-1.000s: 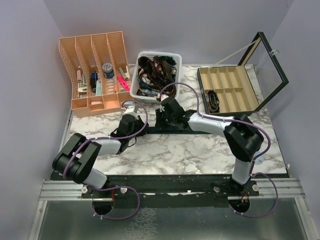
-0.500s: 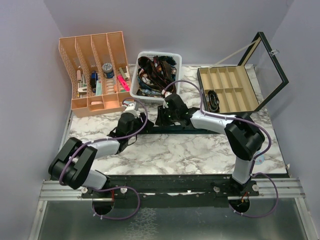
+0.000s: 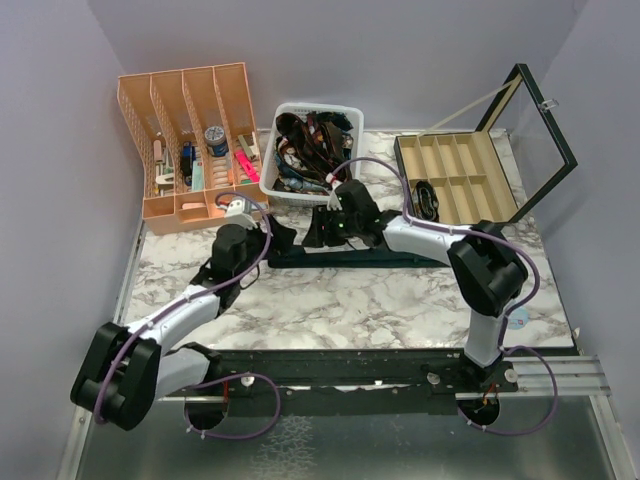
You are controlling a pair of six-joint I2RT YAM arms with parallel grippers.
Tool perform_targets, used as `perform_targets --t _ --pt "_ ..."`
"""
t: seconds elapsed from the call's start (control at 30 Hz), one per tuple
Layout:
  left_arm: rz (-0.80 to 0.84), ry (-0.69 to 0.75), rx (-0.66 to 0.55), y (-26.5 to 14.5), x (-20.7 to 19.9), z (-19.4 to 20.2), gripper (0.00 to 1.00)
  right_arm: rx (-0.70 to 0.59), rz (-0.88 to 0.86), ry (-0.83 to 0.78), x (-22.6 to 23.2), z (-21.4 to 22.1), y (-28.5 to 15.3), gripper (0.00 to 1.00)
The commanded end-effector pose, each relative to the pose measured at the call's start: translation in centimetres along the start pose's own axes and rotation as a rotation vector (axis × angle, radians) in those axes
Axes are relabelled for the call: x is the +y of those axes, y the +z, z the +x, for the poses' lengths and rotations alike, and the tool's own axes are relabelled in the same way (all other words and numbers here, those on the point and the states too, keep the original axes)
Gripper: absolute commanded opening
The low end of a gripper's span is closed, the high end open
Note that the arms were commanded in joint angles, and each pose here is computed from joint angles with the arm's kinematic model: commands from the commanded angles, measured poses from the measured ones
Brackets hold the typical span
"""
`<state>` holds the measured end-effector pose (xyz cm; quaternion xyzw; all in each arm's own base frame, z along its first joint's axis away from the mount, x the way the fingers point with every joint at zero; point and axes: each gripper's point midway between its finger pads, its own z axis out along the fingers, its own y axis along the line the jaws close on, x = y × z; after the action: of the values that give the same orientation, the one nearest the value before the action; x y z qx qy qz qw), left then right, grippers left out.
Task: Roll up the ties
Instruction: Roll the tie at the center of the board.
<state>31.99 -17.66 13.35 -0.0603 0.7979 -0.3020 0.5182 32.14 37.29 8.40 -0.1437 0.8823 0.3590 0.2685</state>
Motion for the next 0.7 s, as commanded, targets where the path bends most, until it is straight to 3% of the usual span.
perform_targets --t 0.0,0.27,0.47,0.67 --pt "-0.174 -0.081 0.017 -1.6 4.9 0.5 0.85 0.032 -0.091 0.040 1.5 -0.4 1.7 0.50" --pt "-0.169 -0.192 0.126 -2.6 8.2 2.5 0.88 0.047 -0.036 0.070 -0.2 0.1 3.7 0.50" --pt "-0.201 -0.221 0.123 -2.7 9.2 2.7 0.92 0.100 -0.080 0.069 0.0 1.1 4.8 0.49" --pt "-0.196 -0.235 0.148 -2.7 9.4 3.2 0.92 0.104 -0.097 0.078 0.2 1.3 5.0 0.39"
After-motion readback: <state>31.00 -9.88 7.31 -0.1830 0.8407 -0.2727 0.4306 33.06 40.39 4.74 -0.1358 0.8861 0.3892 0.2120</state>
